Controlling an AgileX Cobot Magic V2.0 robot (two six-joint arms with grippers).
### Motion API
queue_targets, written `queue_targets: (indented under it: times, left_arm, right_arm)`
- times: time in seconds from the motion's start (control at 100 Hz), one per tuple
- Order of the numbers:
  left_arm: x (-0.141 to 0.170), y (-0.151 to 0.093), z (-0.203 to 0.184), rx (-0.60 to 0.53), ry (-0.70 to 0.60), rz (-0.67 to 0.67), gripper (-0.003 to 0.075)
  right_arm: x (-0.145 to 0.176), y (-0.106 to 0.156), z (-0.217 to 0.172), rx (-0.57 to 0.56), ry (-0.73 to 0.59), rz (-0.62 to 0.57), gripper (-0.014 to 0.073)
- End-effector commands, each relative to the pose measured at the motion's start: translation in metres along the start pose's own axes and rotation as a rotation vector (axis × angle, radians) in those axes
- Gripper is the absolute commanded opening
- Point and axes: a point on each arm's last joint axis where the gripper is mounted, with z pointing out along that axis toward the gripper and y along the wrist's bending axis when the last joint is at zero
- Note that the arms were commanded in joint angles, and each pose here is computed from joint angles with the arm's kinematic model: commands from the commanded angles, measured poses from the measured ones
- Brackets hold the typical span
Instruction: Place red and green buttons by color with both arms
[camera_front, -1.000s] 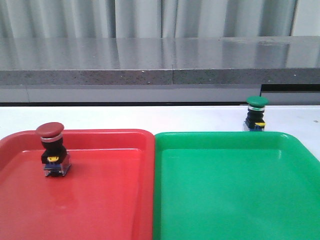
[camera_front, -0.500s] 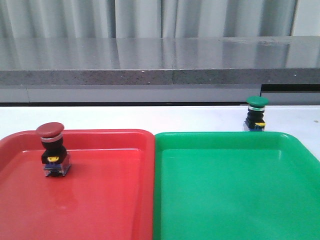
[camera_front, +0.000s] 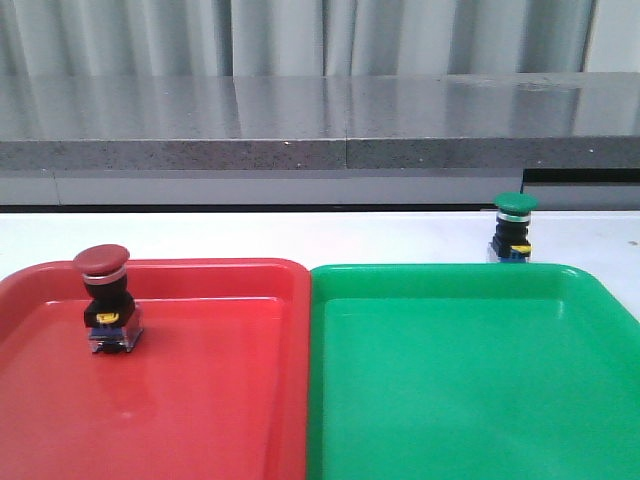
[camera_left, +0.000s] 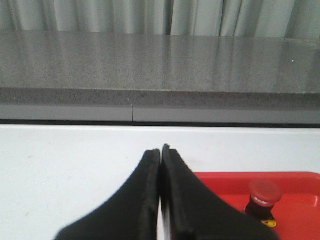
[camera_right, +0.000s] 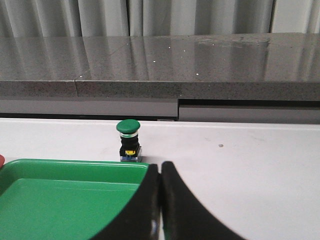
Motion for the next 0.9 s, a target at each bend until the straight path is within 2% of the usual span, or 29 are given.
queue_targets:
  times: [0.0,0.14,0.3,0.89]
  left_arm:
    - [0.001,0.0,-0.004,0.004,-0.102,0.004,-0.0019]
    - [0.023,0.001,-0.01,0.006,-0.138,0.003,-0.0019]
    - [0.033,0.001,-0.01,0.009,-0.153,-0.004,-0.0019]
    - [0.045,0.001,-0.007,0.009,-0.142,0.0,-0.0019]
  right_arm:
    - [-0.013,0.0,-0.001,-0.001,-0.103,0.0,-0.0067]
    - [-0.013,0.0,-0.001,-0.001,-0.103,0.0,-0.0067]
    - [-0.013,0.0,-0.001,-0.001,-0.103,0.0,-0.0067]
    - [-0.013,0.0,-0.001,-0.001,-0.103,0.0,-0.0067]
